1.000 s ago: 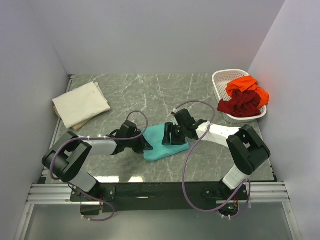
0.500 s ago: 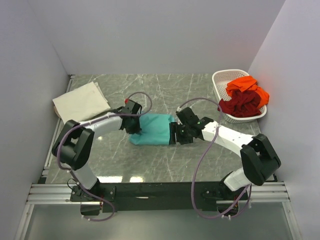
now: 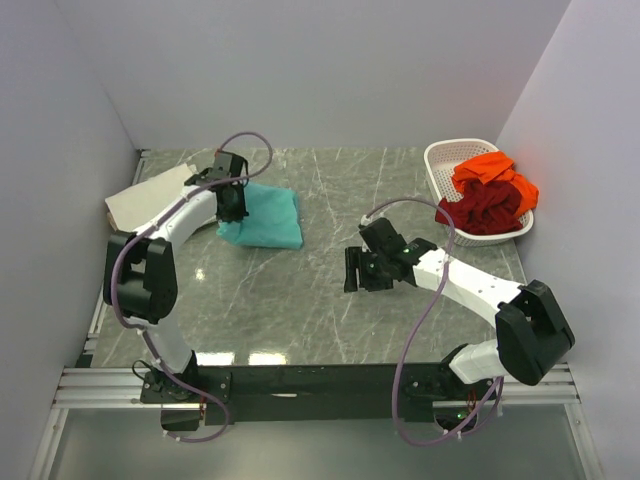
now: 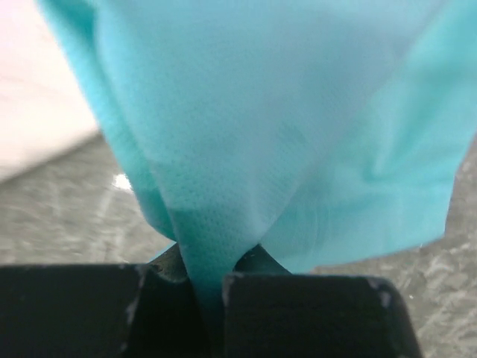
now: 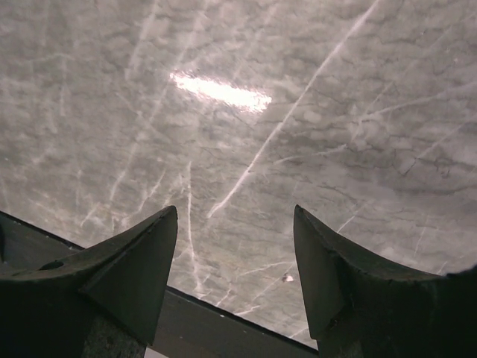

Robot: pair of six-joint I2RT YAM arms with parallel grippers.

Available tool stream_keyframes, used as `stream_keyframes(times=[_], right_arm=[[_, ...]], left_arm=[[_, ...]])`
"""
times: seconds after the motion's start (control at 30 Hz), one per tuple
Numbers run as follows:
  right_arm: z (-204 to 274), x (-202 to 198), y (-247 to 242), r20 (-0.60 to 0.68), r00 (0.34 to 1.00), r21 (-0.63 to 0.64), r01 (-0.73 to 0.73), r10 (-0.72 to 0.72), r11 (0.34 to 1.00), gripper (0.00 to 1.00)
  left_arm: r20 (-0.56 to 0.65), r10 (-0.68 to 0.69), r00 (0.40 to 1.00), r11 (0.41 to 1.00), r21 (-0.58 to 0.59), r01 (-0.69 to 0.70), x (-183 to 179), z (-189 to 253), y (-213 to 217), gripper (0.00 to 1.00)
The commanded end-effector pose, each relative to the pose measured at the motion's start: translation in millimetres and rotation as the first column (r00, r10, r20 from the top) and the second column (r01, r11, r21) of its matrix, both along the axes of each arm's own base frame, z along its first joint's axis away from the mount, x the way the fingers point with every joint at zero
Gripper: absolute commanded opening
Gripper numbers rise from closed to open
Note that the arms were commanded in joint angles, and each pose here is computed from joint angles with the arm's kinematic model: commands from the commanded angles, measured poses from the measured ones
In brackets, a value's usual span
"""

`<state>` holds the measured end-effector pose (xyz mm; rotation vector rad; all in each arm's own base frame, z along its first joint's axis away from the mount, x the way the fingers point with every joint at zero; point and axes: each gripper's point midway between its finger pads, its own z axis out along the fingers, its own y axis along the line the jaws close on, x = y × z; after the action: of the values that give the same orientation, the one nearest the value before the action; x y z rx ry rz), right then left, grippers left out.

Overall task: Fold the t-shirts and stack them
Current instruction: Neatly place the folded tshirt to the corner

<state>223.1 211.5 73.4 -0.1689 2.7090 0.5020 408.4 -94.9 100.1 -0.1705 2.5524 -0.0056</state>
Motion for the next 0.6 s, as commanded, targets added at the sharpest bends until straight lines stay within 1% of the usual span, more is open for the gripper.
stream_keyframes(times=[0.0, 0.17, 0.2, 0.27, 0.3, 0.37, 0.4, 0.43, 0.47, 0.57], right_arm=[[4.7, 1.8, -4.2, 0.026, 0.999, 0.009, 0.02, -0.02, 1.0, 0.7], [1.7, 0.4, -1.3, 0.017, 1.0, 0.024, 0.016, -0.017, 1.0, 0.7], [1.4, 0.0, -1.4, 0.014, 1.0, 0.027, 0.018, -0.018, 0.999, 0.7], [0.0, -0.7, -0.2, 0.008, 1.0, 0.032, 0.016, -0.017, 0.999, 0.7], [-1.0, -1.0, 0.3, 0.005, 1.0, 0.034, 0.016, -0.016, 0.999, 0.7], [-1.5, -0.6, 1.7, 0.003, 1.0, 0.038, 0.015, -0.015, 0.999, 0.7], [-2.6, -1.6, 2.5, -0.002, 1.0, 0.04, 0.013, -0.013, 0.999, 0.7], [-4.0, -2.0, 2.9, -0.006, 1.0, 0.04, 0.011, -0.011, 0.999, 0.7], [-4.6, -1.8, 3.1, -0.009, 1.0, 0.042, 0.011, -0.011, 0.999, 0.7], [-7.8, -2.8, 4.0, -0.018, 1.0, 0.043, 0.007, -0.006, 0.999, 0.7]], left_arm=[[0.008, 0.01, 1.0, 0.998, 0.057, -0.011, 12.9, 16.0, 28.8, 0.01], [0.035, 0.036, 0.999, 0.999, 0.025, -0.037, 37.1, 35.1, 57.4, 0.0], [0.056, 0.044, 0.997, 0.999, 0.013, -0.045, 45.3, 45.9, 67.2, 0.01], [0.054, 0.054, 0.997, 0.998, 0.01, -0.055, 53.1, 48.8, 78.1, 0.0], [0.069, 0.066, 0.995, 0.998, 0.008, -0.066, 59.6, 59.7, 90.0, 0.01], [0.058, 0.062, 0.996, 0.998, -0.012, -0.062, 66.8, 59.1, 96.6, 0.0], [0.083, 0.078, 0.994, 0.997, -0.015, -0.077, 74.2, 71.4, 110.7, 0.01], [0.054, 0.078, 0.995, 0.997, -0.022, -0.077, 73.3, 66.3, 113.1, 0.0], [0.05, 0.081, 0.995, 0.996, -0.025, -0.08, 74.6, 67.9, 116.7, 0.0], [0.07, 0.1, 0.993, 0.994, -0.041, -0.097, 78.5, 79.4, 130.3, 0.0]])
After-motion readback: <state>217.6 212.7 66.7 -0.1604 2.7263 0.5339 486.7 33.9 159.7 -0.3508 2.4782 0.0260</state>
